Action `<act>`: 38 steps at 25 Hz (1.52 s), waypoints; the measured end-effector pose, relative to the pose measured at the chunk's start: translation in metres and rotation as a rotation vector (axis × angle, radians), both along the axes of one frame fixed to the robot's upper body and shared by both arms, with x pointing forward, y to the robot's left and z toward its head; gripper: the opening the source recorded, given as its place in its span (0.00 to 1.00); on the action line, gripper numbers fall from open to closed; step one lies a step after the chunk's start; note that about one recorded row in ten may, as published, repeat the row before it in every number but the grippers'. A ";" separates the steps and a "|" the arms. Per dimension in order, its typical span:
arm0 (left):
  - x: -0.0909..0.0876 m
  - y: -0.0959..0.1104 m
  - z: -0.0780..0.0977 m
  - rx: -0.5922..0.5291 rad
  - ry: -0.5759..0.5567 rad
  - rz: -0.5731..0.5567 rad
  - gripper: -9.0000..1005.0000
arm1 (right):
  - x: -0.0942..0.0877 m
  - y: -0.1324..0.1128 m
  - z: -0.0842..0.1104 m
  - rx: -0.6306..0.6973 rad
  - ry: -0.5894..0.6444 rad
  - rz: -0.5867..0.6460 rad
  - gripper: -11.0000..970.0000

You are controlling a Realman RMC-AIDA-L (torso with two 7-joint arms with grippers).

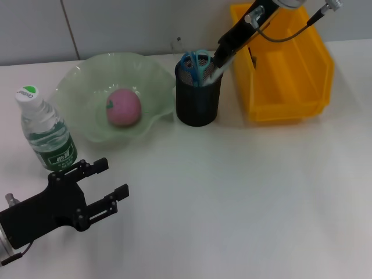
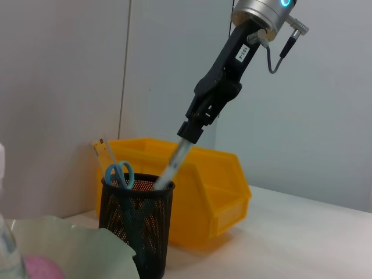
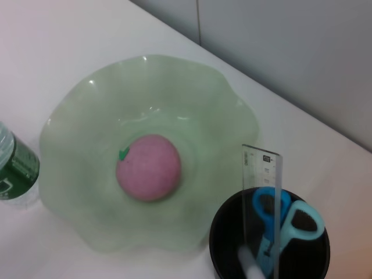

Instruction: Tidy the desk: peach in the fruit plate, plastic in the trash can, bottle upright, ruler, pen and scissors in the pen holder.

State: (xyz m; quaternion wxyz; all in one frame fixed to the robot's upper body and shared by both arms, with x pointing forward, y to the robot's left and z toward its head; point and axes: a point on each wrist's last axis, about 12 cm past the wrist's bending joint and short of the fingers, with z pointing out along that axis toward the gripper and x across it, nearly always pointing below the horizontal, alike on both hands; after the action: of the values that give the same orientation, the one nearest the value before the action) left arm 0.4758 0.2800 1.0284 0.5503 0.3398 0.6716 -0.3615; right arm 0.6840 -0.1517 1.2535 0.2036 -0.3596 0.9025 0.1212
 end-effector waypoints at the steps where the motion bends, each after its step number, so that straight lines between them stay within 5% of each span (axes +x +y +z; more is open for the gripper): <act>1: 0.000 0.000 0.000 0.000 0.000 0.000 0.77 | 0.000 0.000 0.000 0.002 -0.003 -0.002 0.21; 6: -0.001 0.000 0.000 0.000 0.001 0.001 0.77 | 0.001 0.001 -0.001 0.001 -0.023 -0.005 0.25; 17: -0.001 0.000 -0.001 0.000 0.003 -0.003 0.77 | -0.002 0.006 -0.003 -0.006 -0.045 0.006 0.69; 23: -0.001 0.000 -0.001 0.002 0.004 -0.005 0.78 | -0.016 0.004 0.002 0.056 -0.157 0.005 0.73; 31: 0.000 -0.002 0.001 -0.001 -0.002 -0.014 0.78 | -0.062 -0.018 -0.006 0.334 -0.283 0.096 0.76; 38: 0.002 -0.001 0.004 -0.003 -0.011 -0.035 0.78 | -0.088 -0.053 -0.051 0.643 -0.291 0.169 0.77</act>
State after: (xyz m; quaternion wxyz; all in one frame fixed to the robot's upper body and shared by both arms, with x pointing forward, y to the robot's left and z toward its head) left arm 0.4775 0.2794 1.0326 0.5481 0.3526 0.6619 -0.3703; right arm 0.5964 -0.2052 1.2026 0.4219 -0.3638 0.7470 0.3629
